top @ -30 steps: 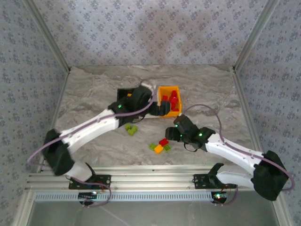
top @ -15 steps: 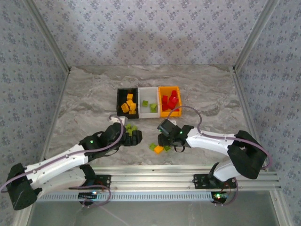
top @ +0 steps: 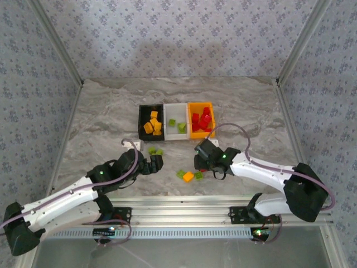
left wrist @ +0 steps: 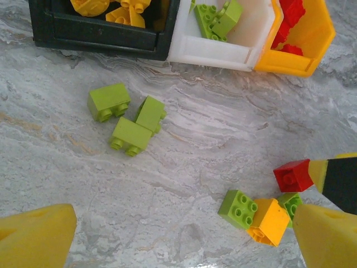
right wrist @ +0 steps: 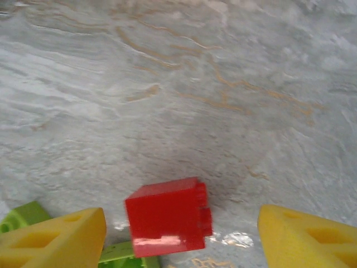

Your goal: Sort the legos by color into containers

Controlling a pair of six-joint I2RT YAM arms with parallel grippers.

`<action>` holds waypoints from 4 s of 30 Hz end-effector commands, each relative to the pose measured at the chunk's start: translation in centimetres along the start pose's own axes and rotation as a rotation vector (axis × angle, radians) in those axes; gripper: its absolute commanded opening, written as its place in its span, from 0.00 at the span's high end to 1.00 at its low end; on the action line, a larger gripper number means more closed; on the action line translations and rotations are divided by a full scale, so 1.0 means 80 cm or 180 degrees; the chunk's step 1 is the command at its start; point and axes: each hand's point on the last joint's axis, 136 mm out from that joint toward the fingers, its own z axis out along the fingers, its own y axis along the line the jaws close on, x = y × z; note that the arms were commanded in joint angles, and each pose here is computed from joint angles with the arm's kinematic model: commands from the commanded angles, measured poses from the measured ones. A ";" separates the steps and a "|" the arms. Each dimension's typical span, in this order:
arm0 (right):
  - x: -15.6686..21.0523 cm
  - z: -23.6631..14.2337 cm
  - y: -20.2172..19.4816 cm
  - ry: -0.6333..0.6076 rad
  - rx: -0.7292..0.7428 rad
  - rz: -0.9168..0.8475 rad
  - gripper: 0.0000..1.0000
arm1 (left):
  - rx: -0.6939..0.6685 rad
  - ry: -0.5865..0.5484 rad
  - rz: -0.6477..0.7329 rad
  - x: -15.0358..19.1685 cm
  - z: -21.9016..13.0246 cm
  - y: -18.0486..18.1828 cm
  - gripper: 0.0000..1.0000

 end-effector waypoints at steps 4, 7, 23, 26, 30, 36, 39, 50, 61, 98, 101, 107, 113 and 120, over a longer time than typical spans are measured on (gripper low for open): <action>0.015 0.030 -0.002 0.0308 0.0220 -0.0106 0.26 | -0.0116 -0.0002 -0.0031 0.007 0.000 0.016 0.01; 0.017 0.041 -0.001 0.0318 0.0215 -0.0104 0.30 | -0.0157 0.0016 -0.0027 0.010 0.000 0.020 0.00; -0.057 -0.028 0.024 -0.0158 -0.0072 -0.0108 0.70 | -0.0301 -0.0024 -0.0027 0.010 -0.005 0.036 0.00; -0.107 -0.052 0.027 -0.0422 -0.0160 0.0020 0.69 | -0.0307 -0.0032 -0.0048 0.010 -0.005 0.037 0.01; -0.164 -0.043 0.026 -0.0563 -0.0089 0.0088 0.68 | -0.0293 -0.0016 -0.0037 0.013 -0.001 0.037 0.00; -0.235 0.004 0.017 -0.0616 0.0251 0.0222 0.67 | -0.0322 0.0080 0.0013 0.019 0.002 0.037 0.01; -0.256 0.026 0.011 -0.0586 0.0387 0.0307 0.66 | -0.0346 0.0158 0.0041 0.024 0.004 0.037 0.01; -0.300 0.034 0.013 -0.0723 0.0266 0.0532 0.33 | -0.0301 0.0150 0.0050 0.024 0.008 0.033 0.00; -0.233 -0.041 0.026 -0.0961 -0.0197 0.0605 0.32 | -0.0272 0.0278 -0.0119 0.008 0.044 0.036 0.01; -0.162 -0.063 -0.035 -0.0971 -0.0185 0.0921 0.31 | -0.0985 0.0699 0.0985 0.026 0.162 0.064 0.60; -0.161 -0.062 -0.036 -0.0973 -0.0176 0.0927 0.31 | -0.0963 0.0721 0.0923 0.030 0.146 0.065 0.63; -0.158 -0.059 -0.038 -0.0959 -0.0187 0.0950 0.31 | -0.0802 0.0724 0.0888 0.034 0.098 0.042 0.67; -0.151 -0.057 -0.040 -0.0942 -0.0236 0.1007 0.31 | -0.0304 0.0532 0.0601 -0.018 0.067 -0.014 0.68; -0.136 -0.051 -0.047 -0.0865 -0.0196 0.1044 0.31 | -0.0177 0.0318 0.0830 -0.116 0.121 -0.095 0.70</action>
